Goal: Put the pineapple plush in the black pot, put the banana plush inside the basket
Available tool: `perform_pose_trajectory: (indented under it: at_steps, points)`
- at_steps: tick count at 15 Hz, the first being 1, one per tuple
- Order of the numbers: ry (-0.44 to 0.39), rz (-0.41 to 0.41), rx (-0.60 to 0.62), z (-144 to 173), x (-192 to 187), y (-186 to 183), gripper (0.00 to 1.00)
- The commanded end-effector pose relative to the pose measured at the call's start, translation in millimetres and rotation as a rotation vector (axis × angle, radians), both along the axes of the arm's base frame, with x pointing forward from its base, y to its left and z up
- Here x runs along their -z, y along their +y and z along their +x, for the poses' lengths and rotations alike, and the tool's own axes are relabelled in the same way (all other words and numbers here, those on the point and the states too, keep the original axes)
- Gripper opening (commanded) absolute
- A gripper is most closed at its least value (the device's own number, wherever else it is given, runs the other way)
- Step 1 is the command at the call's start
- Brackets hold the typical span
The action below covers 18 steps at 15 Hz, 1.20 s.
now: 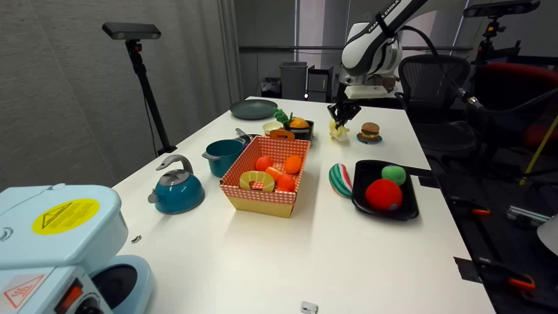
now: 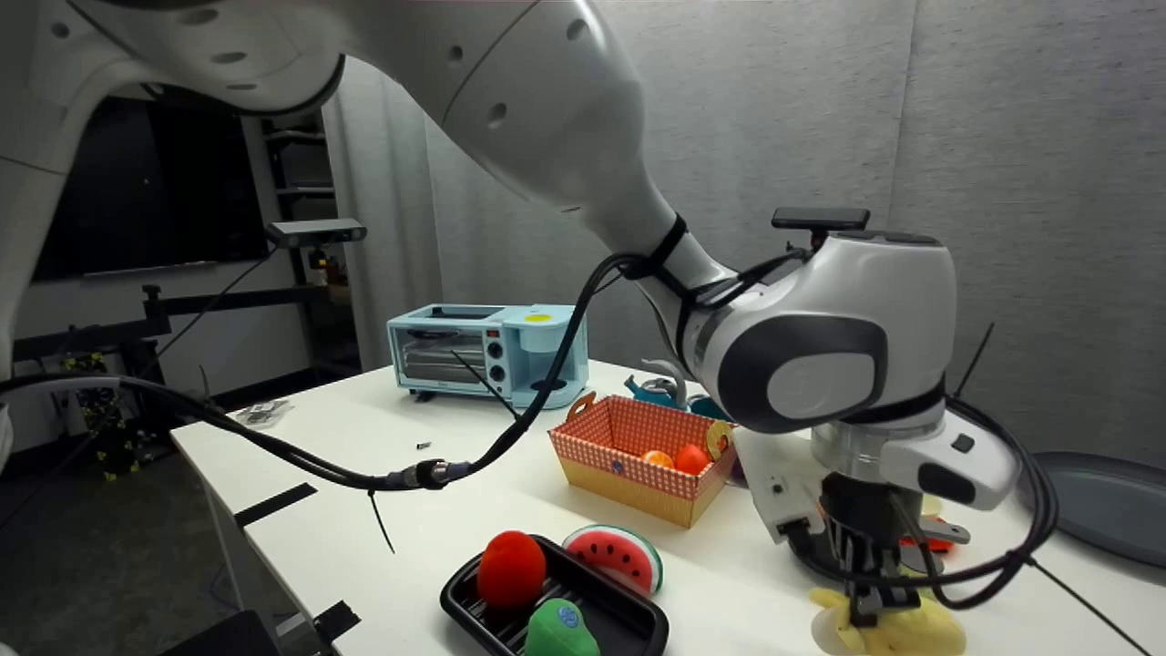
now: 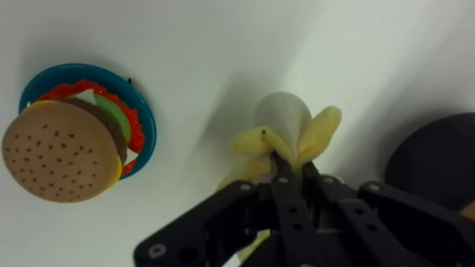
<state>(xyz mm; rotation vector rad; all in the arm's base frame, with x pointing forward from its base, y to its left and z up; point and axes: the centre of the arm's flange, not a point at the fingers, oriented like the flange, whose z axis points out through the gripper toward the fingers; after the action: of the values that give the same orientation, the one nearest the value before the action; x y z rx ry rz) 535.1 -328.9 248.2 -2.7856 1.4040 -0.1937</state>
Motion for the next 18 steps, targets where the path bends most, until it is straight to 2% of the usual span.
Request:
perform_pose_trajectory:
  at_steps: [1, 6, 13, 18]
  points:
    - [-0.028, -0.07, -0.108, 10.6, -46.8, 42.3, 0.02]
    - [-0.062, -0.104, -0.341, 42.2, -89.6, 118.2, 0.02]
    - [-0.084, -0.127, -0.656, 69.9, -113.6, 244.8, 0.02]
    - [-0.095, -0.139, -0.776, 78.9, -121.3, 292.9, 0.02]
